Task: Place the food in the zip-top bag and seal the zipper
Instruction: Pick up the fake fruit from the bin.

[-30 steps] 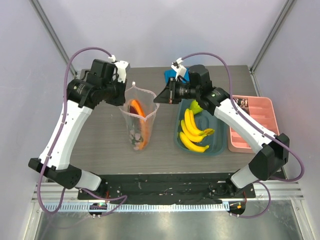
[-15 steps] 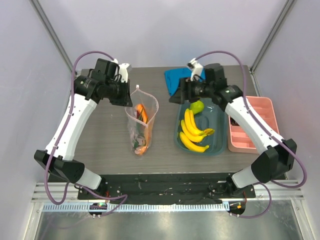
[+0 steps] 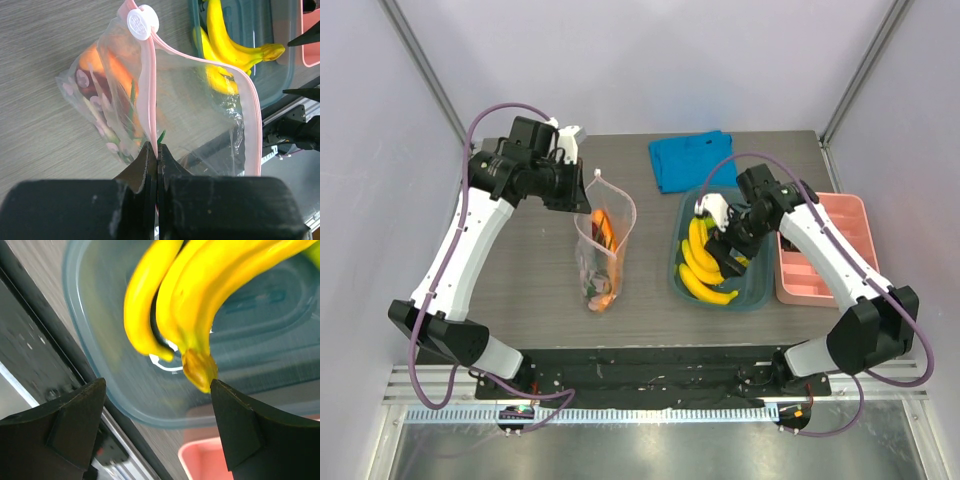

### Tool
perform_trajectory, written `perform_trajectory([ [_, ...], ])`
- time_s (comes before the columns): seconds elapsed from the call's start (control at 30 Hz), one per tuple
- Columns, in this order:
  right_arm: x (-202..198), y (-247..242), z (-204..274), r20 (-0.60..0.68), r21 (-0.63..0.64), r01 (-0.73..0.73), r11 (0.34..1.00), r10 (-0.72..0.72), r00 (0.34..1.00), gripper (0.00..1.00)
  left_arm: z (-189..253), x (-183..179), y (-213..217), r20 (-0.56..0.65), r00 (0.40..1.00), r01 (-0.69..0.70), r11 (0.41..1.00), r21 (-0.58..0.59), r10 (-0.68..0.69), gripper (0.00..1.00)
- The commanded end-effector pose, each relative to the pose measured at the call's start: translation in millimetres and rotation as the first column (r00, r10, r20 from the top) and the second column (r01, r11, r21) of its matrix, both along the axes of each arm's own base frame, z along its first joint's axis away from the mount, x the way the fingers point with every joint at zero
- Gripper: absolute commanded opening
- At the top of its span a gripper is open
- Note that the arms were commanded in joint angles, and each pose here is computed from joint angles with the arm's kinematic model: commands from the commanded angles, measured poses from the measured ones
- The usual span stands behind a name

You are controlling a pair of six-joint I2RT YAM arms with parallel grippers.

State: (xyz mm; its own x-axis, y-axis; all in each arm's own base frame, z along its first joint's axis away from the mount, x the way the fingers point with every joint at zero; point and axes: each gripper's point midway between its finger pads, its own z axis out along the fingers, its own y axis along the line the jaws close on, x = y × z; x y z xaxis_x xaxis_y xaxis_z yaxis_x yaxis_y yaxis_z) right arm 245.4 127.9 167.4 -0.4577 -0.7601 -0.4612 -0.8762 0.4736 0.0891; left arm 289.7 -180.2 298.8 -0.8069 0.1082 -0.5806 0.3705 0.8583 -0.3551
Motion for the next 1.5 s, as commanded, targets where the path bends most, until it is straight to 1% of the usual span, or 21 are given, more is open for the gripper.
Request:
perform_trajectory([
  [0.0,-5.8,-27.4,-13.9,0.061,-0.144,-0.200,0.969,0.210,0.976,0.90,15.8,2.6,-7.3,0.044,0.999,0.025,0.998,-0.054,-0.022,0.00],
  [0.27,2.9,-30.6,-46.5,0.013,-0.190,-0.306,0.933,0.314,0.949,0.88,12.2,3.5,-7.6,0.035,0.999,0.025,0.998,-0.050,-0.023,0.00],
  [0.37,10.3,-32.0,-56.5,0.026,-0.212,-0.330,0.920,0.343,0.939,0.88,12.3,3.4,-8.4,0.034,0.999,0.028,0.998,-0.051,-0.026,0.00],
  [0.4,17.4,-30.4,-57.3,0.056,-0.217,-0.334,0.917,0.353,0.934,0.88,11.8,3.6,-7.9,0.033,0.999,0.026,0.998,-0.050,-0.024,0.00],
  [0.57,26.4,-26.4,-69.0,0.083,-0.238,-0.383,0.892,0.412,0.908,0.88,10.4,4.5,-8.0,0.030,0.999,0.025,0.999,-0.048,-0.023,0.00],
  [0.67,29.9,-25.7,-76.4,0.086,-0.253,-0.403,0.879,0.436,0.896,0.82,9.2,4.6,-7.5,0.027,0.999,0.022,0.999,-0.046,-0.020,0.00],
  [0.7,31.2,-25.1,-78.2,0.088,-0.256,-0.406,0.877,0.440,0.894,0.75,9.0,3.7,-7.7,0.026,0.999,0.023,0.999,-0.045,-0.022,0.00],
  [0.77,31.0,-26.0,-81.8,0.083,-0.259,-0.405,0.877,0.438,0.895,0.70,7.9,4.9,-6.9,0.026,1.000,0.019,0.999,-0.041,-0.017,0.00],
  [0.8,31.2,-25.7,-82.1,0.084,-0.261,-0.406,0.876,0.439,0.894,0.63,8.5,5.0,-5.8,0.029,0.999,0.015,0.999,-0.038,-0.013,0.00],
  [0.9,29.2,-24.7,-78.9,0.094,-0.255,-0.401,0.880,0.436,0.895,0.55,10.8,6.6,-4.1,0.042,0.999,0.010,1.000,-0.030,-0.009,0.00],
  [0.97,25.0,-25.0,-76.4,0.100,-0.246,-0.401,0.882,0.435,0.895,0.54,12.1,6.4,-4.6,0.045,0.999,0.012,0.999,-0.033,-0.011,0.00],
  [1.07,13.4,-28.2,-77.8,0.093,-0.249,-0.430,0.868,0.463,0.881,0.55,13.2,5.4,-5.2,0.045,0.999,0.016,0.999,-0.038,-0.014,0.00],
  [1.17,4.1,-31.8,-86.0,0.082,-0.266,-0.465,0.844,0.500,0.862,0.64,12.2,5.7,-5.2,0.041,0.999,0.014,0.999,-0.040,-0.012,0.00],
  [1.2,4.8,-30.9,-86.2,0.096,-0.272,-0.466,0.842,0.506,0.857,0.64,10.6,5.4,-5.1,0.037,0.999,0.013,0.999,-0.039,-0.012,0.00],
  [1.27,4.9,-29.3,-88.7,0.110,-0.277,-0.470,0.838,0.513,0.851,0.54,11.8,5.2,-5.0,0.041,0.999,0.014,0.999,-0.040,-0.012,0.00],
  [1.3,8.5,-27.3,-87.2,0.130,-0.278,-0.461,0.843,0.508,0.851,0.45,11.4,4.8,-4.3,0.042,0.999,0.012,0.999,-0.037,-0.011,0.00],
  [1.37,13.4,-24.3,-81.2,0.151,-0.270,-0.432,0.861,0.481,0.864,0.34,12.1,4.1,-3.7,0.043,0.999,0.012,0.999,-0.036,-0.010,0.00],
  [1.4,13.4,-23.1,-77.3,0.157,-0.264,-0.424,0.866,0.473,0.867,0.23,12.9,4.3,-3.2,0.048,0.999,0.011,0.999,-0.035,-0.009,0.00],
  [1.47,17.1,-20.5,-64.8,0.183,-0.249,-0.391,0.886,0.440,0.879,0.13,12.5,4.7,-2.2,0.049,0.999,0.007,0.999,-0.032,-0.005,0.00],
])
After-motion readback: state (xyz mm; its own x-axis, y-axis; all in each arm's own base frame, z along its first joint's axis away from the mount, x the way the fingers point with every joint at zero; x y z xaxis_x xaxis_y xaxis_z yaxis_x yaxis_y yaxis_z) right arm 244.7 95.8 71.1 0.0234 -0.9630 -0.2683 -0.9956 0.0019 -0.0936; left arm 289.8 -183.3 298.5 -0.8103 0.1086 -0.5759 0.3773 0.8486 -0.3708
